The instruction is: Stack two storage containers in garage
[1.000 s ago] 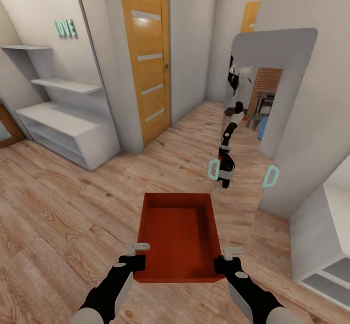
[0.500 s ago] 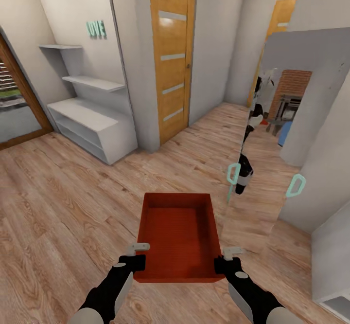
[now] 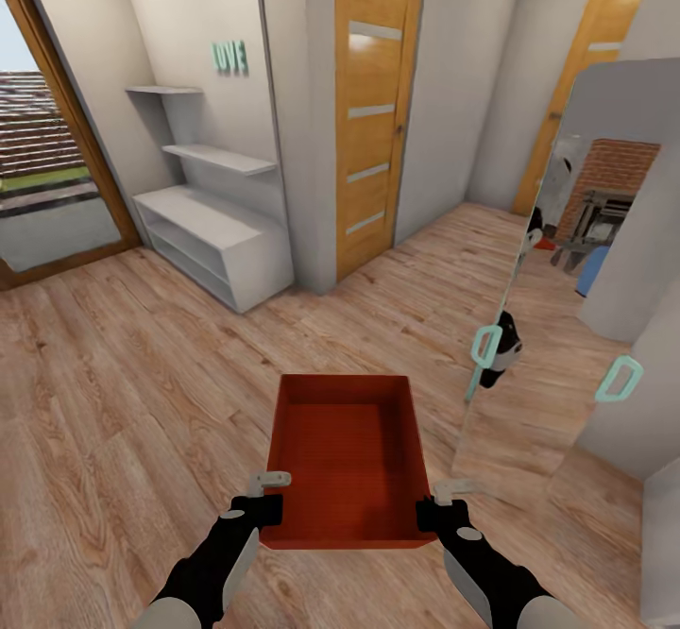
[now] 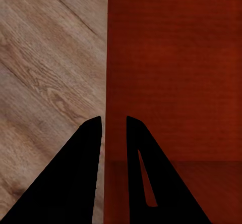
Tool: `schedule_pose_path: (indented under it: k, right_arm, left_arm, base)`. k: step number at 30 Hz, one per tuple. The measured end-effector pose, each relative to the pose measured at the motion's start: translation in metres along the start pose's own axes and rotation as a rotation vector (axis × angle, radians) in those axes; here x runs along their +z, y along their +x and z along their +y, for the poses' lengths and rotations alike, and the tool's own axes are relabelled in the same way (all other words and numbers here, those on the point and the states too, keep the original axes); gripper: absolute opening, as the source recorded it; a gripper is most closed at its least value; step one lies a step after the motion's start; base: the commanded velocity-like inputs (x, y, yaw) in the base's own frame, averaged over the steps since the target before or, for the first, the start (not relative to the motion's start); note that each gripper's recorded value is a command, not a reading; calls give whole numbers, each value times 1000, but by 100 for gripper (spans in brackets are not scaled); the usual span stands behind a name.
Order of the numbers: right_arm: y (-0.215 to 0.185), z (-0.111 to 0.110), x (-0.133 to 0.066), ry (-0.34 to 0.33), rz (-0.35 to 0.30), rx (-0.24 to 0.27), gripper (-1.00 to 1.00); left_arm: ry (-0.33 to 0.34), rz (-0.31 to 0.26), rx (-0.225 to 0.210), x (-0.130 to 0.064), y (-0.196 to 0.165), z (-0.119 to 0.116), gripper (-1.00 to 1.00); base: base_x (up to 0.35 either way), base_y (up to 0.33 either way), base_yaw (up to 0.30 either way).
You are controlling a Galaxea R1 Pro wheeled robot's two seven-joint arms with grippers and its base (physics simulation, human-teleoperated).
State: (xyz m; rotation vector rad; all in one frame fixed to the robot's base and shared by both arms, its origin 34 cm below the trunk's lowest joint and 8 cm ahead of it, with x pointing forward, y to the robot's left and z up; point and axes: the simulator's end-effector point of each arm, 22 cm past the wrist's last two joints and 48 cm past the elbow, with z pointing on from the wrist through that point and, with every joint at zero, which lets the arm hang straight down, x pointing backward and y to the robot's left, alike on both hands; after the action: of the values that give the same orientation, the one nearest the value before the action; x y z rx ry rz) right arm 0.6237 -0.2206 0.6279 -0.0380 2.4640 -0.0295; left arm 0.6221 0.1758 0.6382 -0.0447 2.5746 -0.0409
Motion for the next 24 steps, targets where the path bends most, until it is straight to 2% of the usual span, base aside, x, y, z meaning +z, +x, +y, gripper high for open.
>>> schedule_pose_path:
  k: [6,24]
  right_arm:
    - [0,0,0,0,-1,0,-100]
    - [0,0,0,0,-1,0,-100]
  left_arm:
    - [0,-1,-1,0,0,0,-100]
    - [0,-1,-1,0,0,0,-100]
  base:
    - [230,0,20]
    - [333,0,1]
